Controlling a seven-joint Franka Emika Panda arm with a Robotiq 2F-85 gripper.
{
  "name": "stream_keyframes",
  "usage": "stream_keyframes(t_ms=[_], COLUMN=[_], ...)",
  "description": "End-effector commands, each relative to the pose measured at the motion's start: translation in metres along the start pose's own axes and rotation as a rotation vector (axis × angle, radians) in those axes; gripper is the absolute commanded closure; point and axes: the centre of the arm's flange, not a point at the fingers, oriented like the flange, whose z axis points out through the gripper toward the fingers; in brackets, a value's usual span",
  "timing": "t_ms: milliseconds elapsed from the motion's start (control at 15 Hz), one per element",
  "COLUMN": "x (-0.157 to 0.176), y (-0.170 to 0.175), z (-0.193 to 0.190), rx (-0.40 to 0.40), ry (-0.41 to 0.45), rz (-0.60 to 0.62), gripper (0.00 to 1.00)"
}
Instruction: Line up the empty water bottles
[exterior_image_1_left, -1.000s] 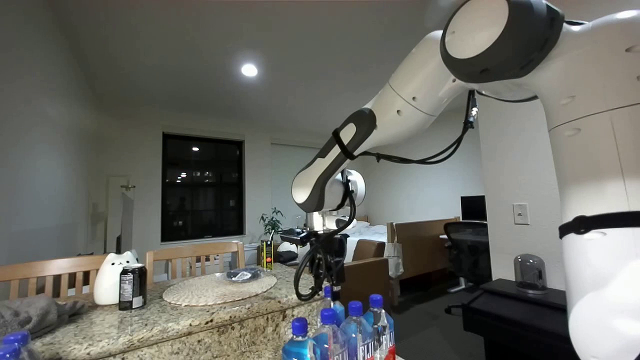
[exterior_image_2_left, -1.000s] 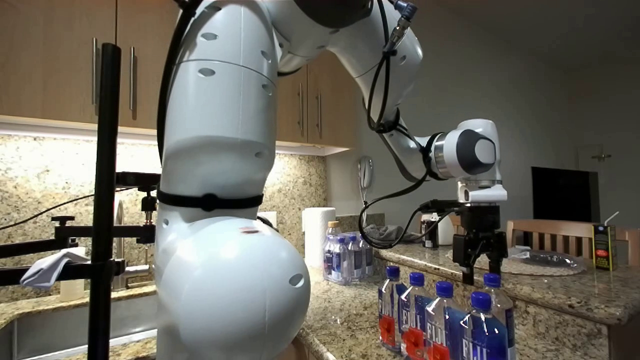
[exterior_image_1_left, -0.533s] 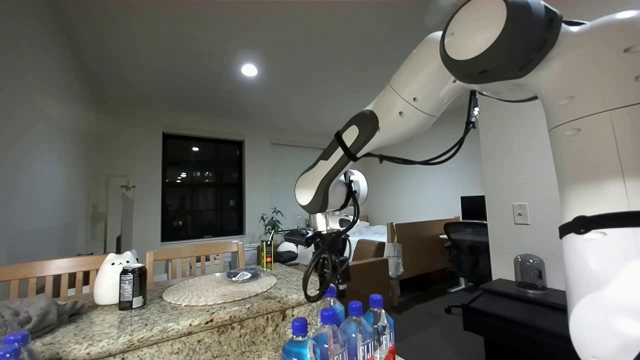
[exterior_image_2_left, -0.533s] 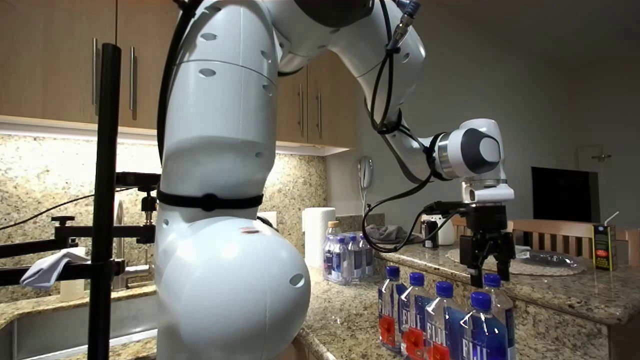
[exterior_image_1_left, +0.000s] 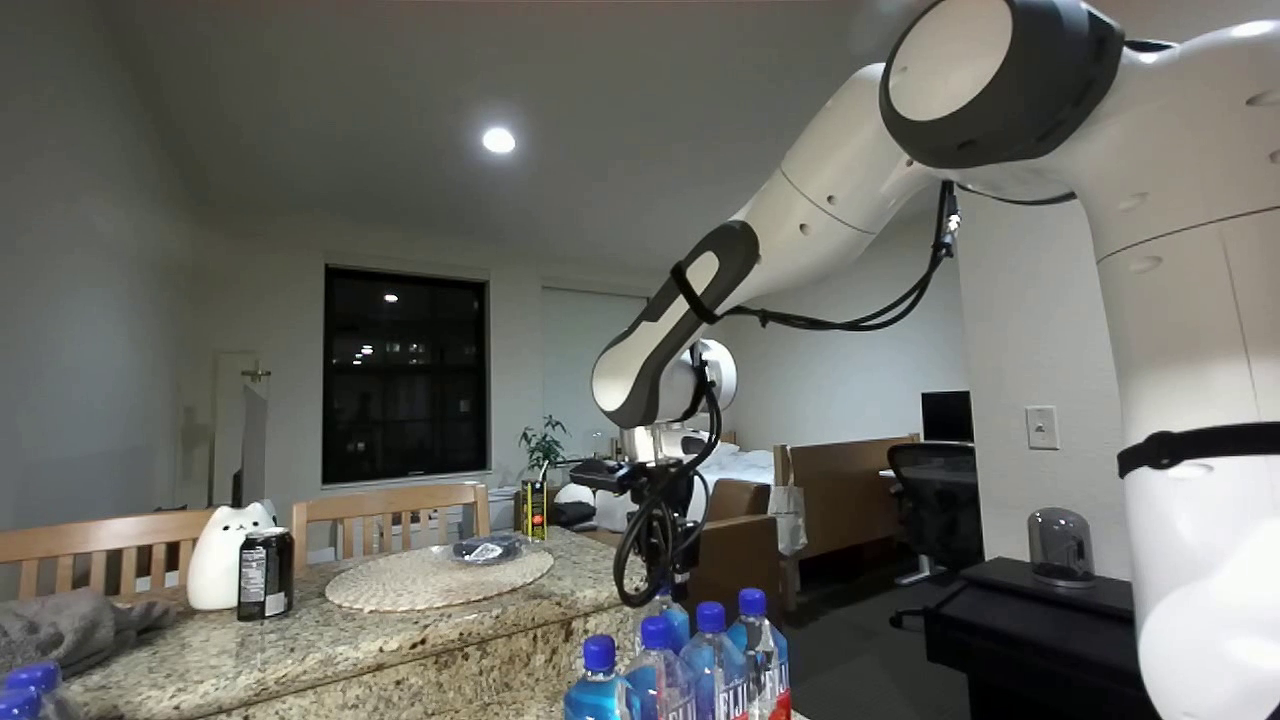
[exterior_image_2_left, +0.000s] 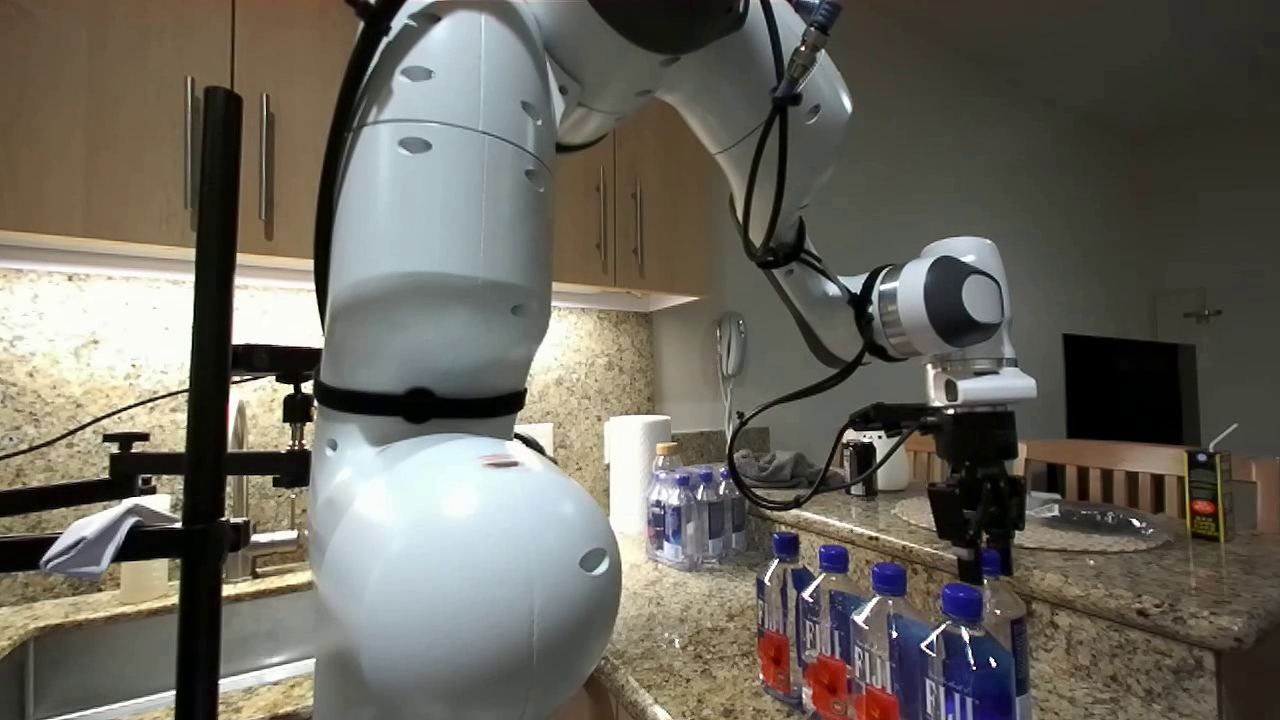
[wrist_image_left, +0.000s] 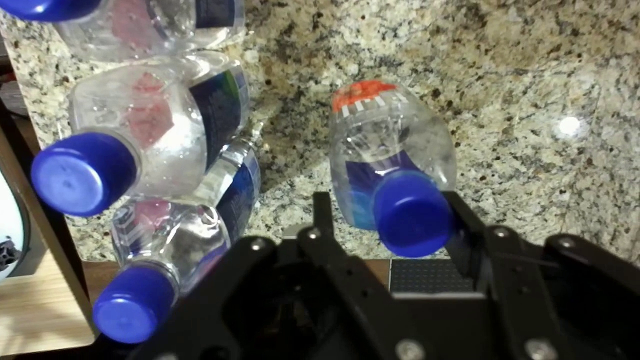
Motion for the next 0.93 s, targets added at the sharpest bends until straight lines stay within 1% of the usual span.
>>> stream_keyframes(t_ms=[0, 133, 200, 333, 467, 600, 733, 867], x=[0.001, 0.001, 0.001, 0.001, -0.001, -0.008, -0.024, -0.048], y=[0.001, 0.002, 0.002, 0.002, -0.001, -0.005, -0.006, -0.006], z=[-0.005, -0.005, -0.006, -0.015, -0.033, -0.060, -0.089, -0.117], rx=[0.016, 0.028, 0.039, 0.073, 0.116, 0.167, 0.203, 0.239], ry=[-0.001, -0.003, -0.002, -0.004, -0.018, -0.031, -0.048, -0.075], rz=[-0.047, -0.059, -0.067, -0.104, -0.165, -0.271, -0.369, -0.468], gripper=[0.74, 0.86, 0.90, 0.90, 0.90, 0.90, 0.90, 0.90])
